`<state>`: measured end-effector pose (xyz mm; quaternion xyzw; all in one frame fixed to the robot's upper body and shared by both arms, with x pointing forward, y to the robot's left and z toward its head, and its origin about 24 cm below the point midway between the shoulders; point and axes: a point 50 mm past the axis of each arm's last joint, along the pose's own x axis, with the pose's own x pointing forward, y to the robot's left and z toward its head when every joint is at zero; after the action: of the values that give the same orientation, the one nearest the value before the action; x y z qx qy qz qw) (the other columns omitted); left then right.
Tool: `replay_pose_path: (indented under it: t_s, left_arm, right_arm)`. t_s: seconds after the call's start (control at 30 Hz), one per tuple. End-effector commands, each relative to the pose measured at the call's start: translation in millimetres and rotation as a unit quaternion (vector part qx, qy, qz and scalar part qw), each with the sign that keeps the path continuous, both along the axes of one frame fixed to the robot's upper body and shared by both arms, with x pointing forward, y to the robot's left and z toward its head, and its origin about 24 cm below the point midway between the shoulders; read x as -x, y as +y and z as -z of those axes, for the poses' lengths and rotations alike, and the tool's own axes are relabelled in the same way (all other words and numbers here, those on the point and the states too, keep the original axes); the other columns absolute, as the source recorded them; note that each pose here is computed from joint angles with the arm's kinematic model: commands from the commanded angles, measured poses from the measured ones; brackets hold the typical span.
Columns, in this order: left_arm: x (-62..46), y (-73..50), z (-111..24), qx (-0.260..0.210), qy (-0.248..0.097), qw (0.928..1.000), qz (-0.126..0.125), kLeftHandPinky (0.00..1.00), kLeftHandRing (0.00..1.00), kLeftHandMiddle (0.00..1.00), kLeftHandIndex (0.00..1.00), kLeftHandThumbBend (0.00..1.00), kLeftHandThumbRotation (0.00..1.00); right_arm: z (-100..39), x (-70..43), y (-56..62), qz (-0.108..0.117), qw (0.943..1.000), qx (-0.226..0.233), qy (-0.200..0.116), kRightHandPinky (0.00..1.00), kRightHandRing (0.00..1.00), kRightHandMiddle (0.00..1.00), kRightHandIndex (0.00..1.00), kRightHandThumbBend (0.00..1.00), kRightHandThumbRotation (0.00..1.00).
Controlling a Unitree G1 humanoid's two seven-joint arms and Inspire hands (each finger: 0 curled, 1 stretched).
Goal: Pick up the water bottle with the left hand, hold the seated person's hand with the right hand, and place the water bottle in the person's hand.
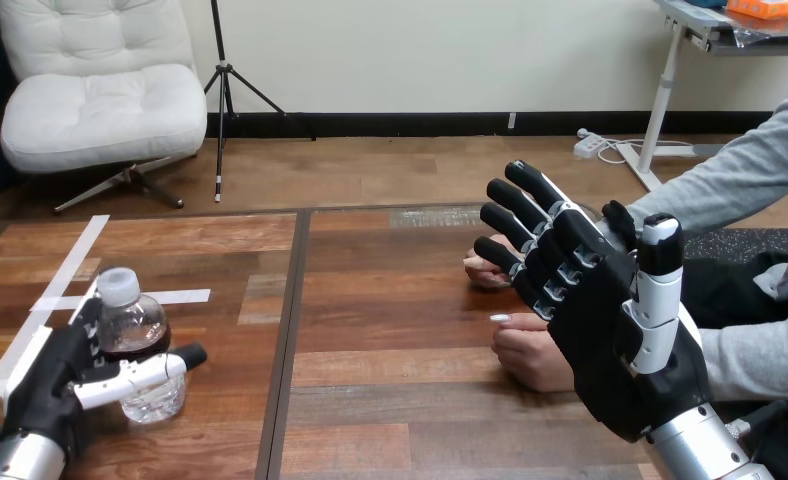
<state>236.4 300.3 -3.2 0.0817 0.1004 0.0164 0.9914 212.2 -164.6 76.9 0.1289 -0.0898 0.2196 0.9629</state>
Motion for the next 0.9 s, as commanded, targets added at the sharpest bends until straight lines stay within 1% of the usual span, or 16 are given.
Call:
replay_pose_path:
  t_s: [0.0, 0.6, 0.87]
  left_arm:
    - [-20.9, -1.4, -18.6, -0.023, -0.025, 0.9993, 0.014, 1.0, 1.0, 1.0, 1.0, 1.0, 0.11]
    - [-23.1, -1.8, -17.1, -0.05, -0.01, 0.9986, 0.017, 1.0, 1.0, 1.0, 1.0, 1.0, 0.13]
    - [-24.0, -2.0, -17.0, -0.06, -0.002, 0.9981, 0.015, 0.99, 0.99, 0.99, 0.99, 0.99, 0.11]
  right_arm:
    - [-19.7, -3.9, 1.7, 0.0, 0.9988, -0.013, -0.048, 0.93, 0.96, 0.95, 0.95, 0.9, 1.0]
    - [-19.7, -3.8, 1.8, 0.0, 0.9988, -0.014, -0.048, 0.93, 0.96, 0.95, 0.95, 0.91, 1.0]
    - [-20.0, -3.8, 2.0, -0.001, 0.9987, -0.015, -0.049, 0.93, 0.96, 0.95, 0.95, 0.91, 1.0]
